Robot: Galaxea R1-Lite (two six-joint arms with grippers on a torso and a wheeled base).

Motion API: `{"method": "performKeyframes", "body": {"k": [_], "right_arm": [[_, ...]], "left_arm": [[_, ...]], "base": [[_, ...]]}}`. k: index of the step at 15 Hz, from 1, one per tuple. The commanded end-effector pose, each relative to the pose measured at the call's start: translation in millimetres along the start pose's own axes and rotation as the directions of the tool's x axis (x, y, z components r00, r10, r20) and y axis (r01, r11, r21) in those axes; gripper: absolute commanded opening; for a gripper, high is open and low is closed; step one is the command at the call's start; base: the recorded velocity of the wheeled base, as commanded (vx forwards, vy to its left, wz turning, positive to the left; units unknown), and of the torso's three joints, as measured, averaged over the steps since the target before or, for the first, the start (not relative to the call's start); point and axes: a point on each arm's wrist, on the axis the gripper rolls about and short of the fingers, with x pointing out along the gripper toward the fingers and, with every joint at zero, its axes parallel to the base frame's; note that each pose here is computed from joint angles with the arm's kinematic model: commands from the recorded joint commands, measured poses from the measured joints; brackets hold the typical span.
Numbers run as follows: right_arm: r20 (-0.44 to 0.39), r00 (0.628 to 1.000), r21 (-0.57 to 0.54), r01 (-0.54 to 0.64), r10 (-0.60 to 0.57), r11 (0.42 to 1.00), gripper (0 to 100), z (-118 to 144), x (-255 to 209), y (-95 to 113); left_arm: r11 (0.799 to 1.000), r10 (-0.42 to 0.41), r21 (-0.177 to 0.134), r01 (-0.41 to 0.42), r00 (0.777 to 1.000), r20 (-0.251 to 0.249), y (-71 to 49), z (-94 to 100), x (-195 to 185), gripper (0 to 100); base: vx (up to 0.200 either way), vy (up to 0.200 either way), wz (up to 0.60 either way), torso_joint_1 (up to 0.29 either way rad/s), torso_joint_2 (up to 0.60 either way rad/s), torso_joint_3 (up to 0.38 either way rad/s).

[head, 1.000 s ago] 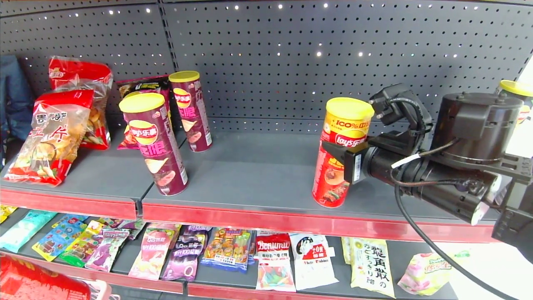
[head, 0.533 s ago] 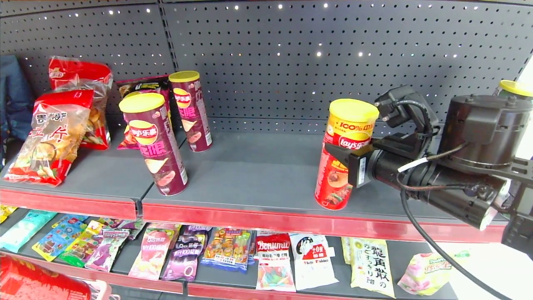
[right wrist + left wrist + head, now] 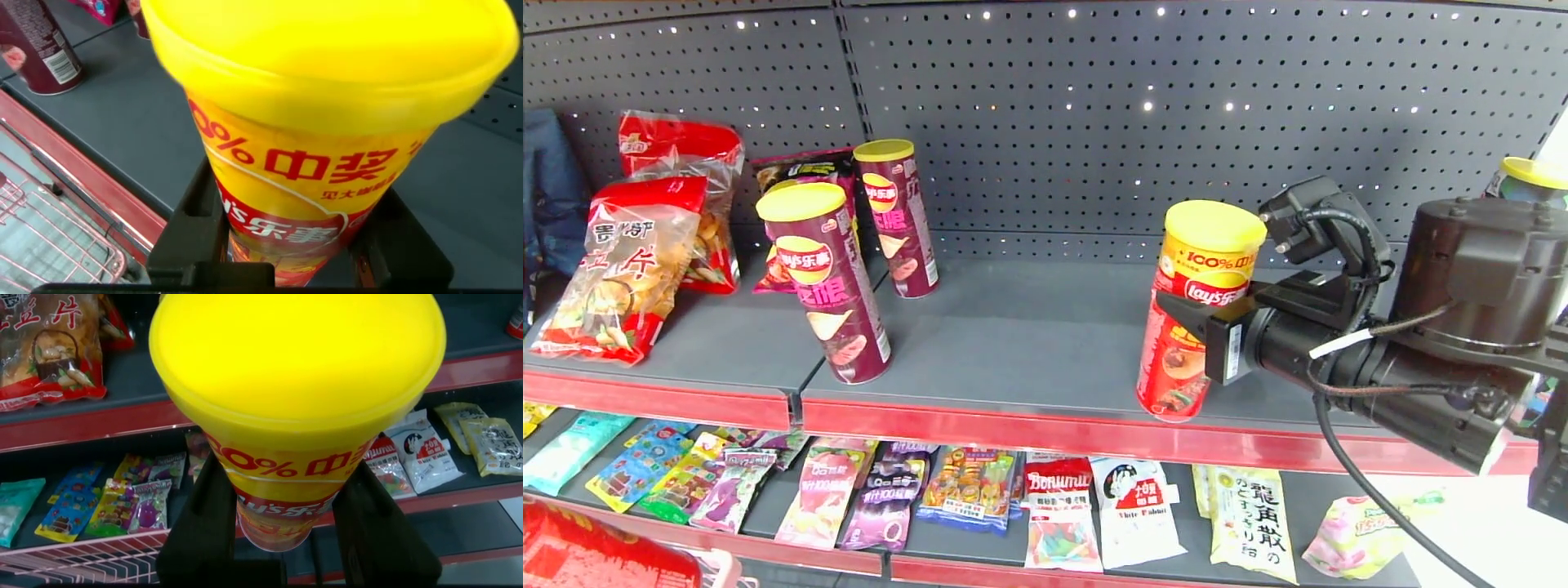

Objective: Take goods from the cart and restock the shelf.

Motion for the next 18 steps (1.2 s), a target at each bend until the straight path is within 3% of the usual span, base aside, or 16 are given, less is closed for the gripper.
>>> {"method": "performKeyframes", "body": {"k": [1,16,17,18], "right_arm": [[-0.006,1.000,-0.002,-0.005,0.005,1.000,0,-1.9,0.1,1.6],[-0.020,0.999,-0.012,0.040,-0.041,0.999,0,-3.0,2.2,5.1],[-0.019,0.999,-0.010,0.044,-0.044,0.999,100,-2.6,1.8,4.9],[-0.014,0.999,-0.009,0.044,-0.044,0.999,100,-1.4,1.5,4.8]], "left_arm": [[1.000,-0.001,0.000,0.001,1.000,0.000,0.0,0.0,0.1,0],[1.000,0.001,0.000,-0.001,1.000,0.001,0.1,0.4,-0.1,0],[1.000,-0.001,0.000,0.001,1.000,0.001,0.0,0.4,-0.1,0],[1.000,-0.001,0.000,0.001,1.000,0.000,0.0,0.4,0.2,0]], "base": [[0.000,0.000,0.00,0.000,0.00,0.000],[0.000,0.000,0.00,0.000,0.00,0.000],[0.000,0.000,0.00,0.000,0.00,0.000],[0.000,0.000,0.00,0.000,0.00,0.000]]}}
